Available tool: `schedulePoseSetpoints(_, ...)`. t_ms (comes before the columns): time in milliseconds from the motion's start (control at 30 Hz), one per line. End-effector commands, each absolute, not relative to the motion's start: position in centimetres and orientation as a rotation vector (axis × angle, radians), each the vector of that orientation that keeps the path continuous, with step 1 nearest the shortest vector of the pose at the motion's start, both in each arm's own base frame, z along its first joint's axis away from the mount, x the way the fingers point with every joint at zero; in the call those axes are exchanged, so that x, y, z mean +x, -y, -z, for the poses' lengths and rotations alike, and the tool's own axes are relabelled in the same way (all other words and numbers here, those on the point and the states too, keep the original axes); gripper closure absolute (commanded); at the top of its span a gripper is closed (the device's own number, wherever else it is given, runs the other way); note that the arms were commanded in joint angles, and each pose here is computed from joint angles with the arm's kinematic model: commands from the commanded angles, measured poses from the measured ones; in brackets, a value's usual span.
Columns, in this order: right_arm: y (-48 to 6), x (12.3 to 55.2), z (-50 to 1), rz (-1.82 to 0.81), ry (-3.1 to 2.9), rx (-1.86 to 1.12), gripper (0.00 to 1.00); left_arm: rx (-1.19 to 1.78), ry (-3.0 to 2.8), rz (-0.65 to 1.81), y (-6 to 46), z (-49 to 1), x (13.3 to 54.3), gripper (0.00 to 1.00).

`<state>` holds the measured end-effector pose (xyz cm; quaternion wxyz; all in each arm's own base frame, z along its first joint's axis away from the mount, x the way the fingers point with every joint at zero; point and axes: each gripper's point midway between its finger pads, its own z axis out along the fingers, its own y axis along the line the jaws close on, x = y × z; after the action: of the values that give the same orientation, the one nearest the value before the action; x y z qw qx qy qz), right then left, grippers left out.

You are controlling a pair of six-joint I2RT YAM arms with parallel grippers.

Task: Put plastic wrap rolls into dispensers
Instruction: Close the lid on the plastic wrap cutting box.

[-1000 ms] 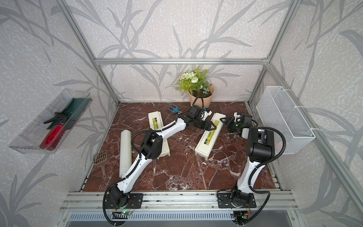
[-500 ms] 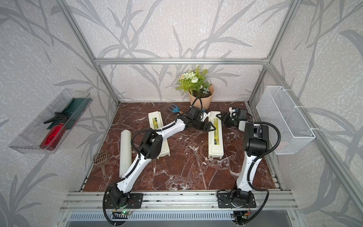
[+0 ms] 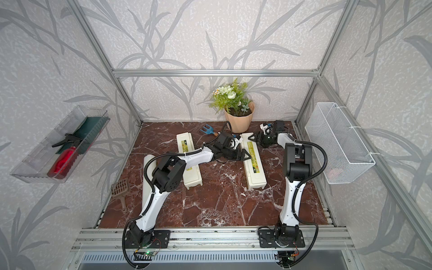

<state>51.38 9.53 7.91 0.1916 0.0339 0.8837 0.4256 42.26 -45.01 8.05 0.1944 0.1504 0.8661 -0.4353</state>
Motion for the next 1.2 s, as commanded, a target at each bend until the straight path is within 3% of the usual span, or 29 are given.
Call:
schedulePoseSetpoints(0,-11.0,47.0,-4.1,-1.238,-2.688,0.099,0.35,0.173,-2.416,1.089,39.9,-7.9,47.5,0.15)
schedulePoseSetpoints(333,-11.1,44.3,-2.9,-1.226,-2.754,0.203,0.38,0.059,-2.341,1.139,38.9,-8.0,52.0,0.2)
schedulePoseSetpoints(833,-11.9,43.4,-1.8,-1.194,-2.787,0.263,0.38,0.131,-2.278,1.328,43.3,-9.3,49.3,0.21)
schedulePoseSetpoints(1167,-11.8,42.5,-1.2,-1.18,-2.8,0.294,0.38,0.137,-2.125,1.348,42.7,-14.2,48.5,0.2)
